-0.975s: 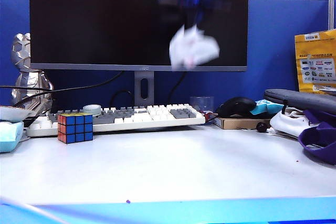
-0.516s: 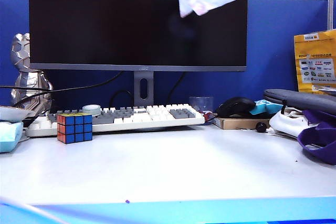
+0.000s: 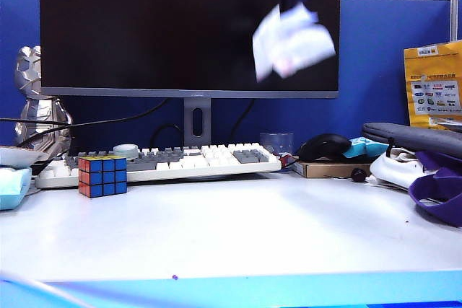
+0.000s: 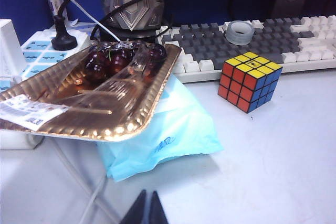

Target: Use the wet wipes on the table to wipe the cherry juice off the table, then put the wipes back on the table.

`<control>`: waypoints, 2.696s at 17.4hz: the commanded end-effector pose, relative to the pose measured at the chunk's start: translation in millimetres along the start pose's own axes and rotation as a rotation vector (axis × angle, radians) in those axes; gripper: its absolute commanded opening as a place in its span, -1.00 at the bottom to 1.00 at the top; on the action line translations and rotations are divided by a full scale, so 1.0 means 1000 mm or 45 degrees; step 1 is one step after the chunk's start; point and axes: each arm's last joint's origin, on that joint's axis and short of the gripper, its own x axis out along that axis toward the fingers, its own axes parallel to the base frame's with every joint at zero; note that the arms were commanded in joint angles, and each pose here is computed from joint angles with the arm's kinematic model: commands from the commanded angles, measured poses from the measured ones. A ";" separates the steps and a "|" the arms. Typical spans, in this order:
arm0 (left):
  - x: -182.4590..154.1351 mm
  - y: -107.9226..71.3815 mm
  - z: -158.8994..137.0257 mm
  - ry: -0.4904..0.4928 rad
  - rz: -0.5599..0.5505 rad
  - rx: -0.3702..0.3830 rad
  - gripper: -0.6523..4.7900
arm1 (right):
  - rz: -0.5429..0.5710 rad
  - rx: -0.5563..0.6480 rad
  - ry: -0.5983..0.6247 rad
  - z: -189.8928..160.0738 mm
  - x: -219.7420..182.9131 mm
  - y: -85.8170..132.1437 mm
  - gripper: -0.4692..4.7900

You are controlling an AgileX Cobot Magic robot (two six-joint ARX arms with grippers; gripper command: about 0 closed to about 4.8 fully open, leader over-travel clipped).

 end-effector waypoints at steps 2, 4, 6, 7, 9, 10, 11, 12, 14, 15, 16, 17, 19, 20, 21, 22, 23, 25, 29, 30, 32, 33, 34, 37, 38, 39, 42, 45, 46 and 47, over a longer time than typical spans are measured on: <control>0.000 0.000 -0.001 0.010 -0.005 -0.005 -0.77 | 0.004 -0.021 0.048 -0.025 0.044 0.002 -0.84; 0.000 0.000 -0.001 0.010 -0.005 -0.005 -0.77 | 0.005 -0.023 0.087 -0.047 0.073 0.004 -0.84; 0.000 0.000 -0.001 0.010 -0.005 -0.005 -0.77 | 0.007 -0.023 0.108 -0.061 0.087 0.004 -0.84; 0.000 0.000 -0.001 0.010 -0.005 -0.005 -0.77 | 0.008 -0.024 0.123 -0.069 0.095 0.005 -0.84; 0.000 0.000 -0.001 0.010 -0.005 -0.005 -0.77 | 0.008 -0.026 0.145 -0.088 0.112 0.005 -0.84; 0.000 0.000 -0.001 0.010 -0.005 -0.005 -0.77 | 0.007 -0.026 0.151 -0.092 0.115 0.005 -0.83; 0.000 0.000 -0.001 0.010 -0.005 -0.005 -0.77 | 0.007 -0.025 0.154 -0.094 0.116 0.005 -0.62; 0.000 0.000 -0.001 0.010 -0.005 -0.005 -0.77 | 0.013 -0.024 0.148 -0.093 0.115 0.005 -0.28; 0.000 0.000 -0.001 0.010 -0.005 -0.005 -0.77 | 0.016 -0.022 0.114 -0.089 0.106 0.005 -0.26; 0.000 0.000 -0.001 0.010 -0.005 -0.005 -0.77 | 0.016 -0.021 0.097 -0.088 0.101 0.005 -0.26; 0.000 0.000 -0.001 0.010 -0.005 -0.005 -0.77 | 0.015 -0.021 0.081 -0.086 0.096 0.004 -0.26; 0.000 0.000 -0.001 0.010 -0.005 -0.005 -0.77 | 0.007 -0.019 0.045 -0.083 0.086 0.004 -0.26; 0.000 0.000 -0.001 0.010 -0.005 -0.005 -0.77 | 0.008 -0.016 -0.013 -0.078 0.068 0.003 -0.56; 0.000 0.000 -0.001 0.010 -0.005 -0.005 -0.77 | 0.007 -0.015 -0.043 -0.076 0.059 0.002 -0.76; 0.000 0.000 -0.001 0.010 -0.005 -0.005 -0.77 | 0.008 -0.014 -0.088 -0.073 0.046 0.002 -0.84; 0.000 0.000 -0.001 0.010 -0.005 -0.005 -0.77 | 0.006 -0.012 -0.136 -0.070 0.031 0.001 -0.84; 0.000 0.000 -0.001 0.010 -0.005 -0.005 -0.77 | 0.003 -0.007 -0.216 -0.067 0.006 0.000 -0.84; 0.000 0.000 -0.001 0.010 -0.005 -0.005 -0.77 | 0.004 -0.002 -0.322 -0.066 -0.026 -0.002 -0.84; 0.000 0.000 -0.001 0.010 -0.005 -0.005 -0.77 | -0.106 0.032 -0.529 -0.074 -0.097 -0.008 -0.84; 0.000 0.000 -0.001 0.010 -0.005 -0.005 -0.77 | -0.122 0.032 -0.560 -0.076 -0.107 -0.009 -0.84; 0.000 0.000 -0.001 0.010 -0.005 -0.005 -0.77 | -0.155 -0.002 -0.613 -0.083 -0.123 -0.011 -0.84; 0.000 0.000 -0.001 0.010 -0.005 -0.005 -0.77 | -0.158 -0.013 -0.632 -0.089 -0.126 -0.011 -0.84; 0.000 0.000 -0.001 0.010 -0.005 -0.005 -0.77 | -0.184 -0.006 -0.641 -0.100 -0.125 -0.012 -0.84; 0.000 0.000 -0.001 0.010 -0.005 -0.005 -0.77 | -0.185 -0.002 -0.655 -0.137 -0.117 -0.012 -0.84; 0.000 0.000 -0.001 0.010 -0.005 -0.005 -0.77 | -0.185 0.000 -0.669 -0.149 -0.114 -0.012 -0.84; 0.000 0.000 -0.001 0.010 -0.005 -0.005 -0.77 | -0.185 0.006 -0.696 -0.168 -0.111 -0.012 -0.84; 0.000 0.000 -0.001 0.010 -0.005 -0.005 -0.77 | -0.176 0.049 -0.752 -0.200 -0.108 -0.012 -0.84; 0.000 0.000 -0.001 0.010 -0.005 -0.005 -0.77 | -0.186 0.091 -0.743 -0.225 -0.101 -0.013 -0.84; 0.000 0.000 -0.001 0.010 -0.005 -0.005 -0.77 | -0.189 0.091 -0.736 -0.230 -0.098 -0.013 -0.84; 0.000 0.000 -0.001 0.010 -0.005 -0.005 -0.77 | -0.195 0.096 -0.740 -0.235 -0.097 -0.013 -0.84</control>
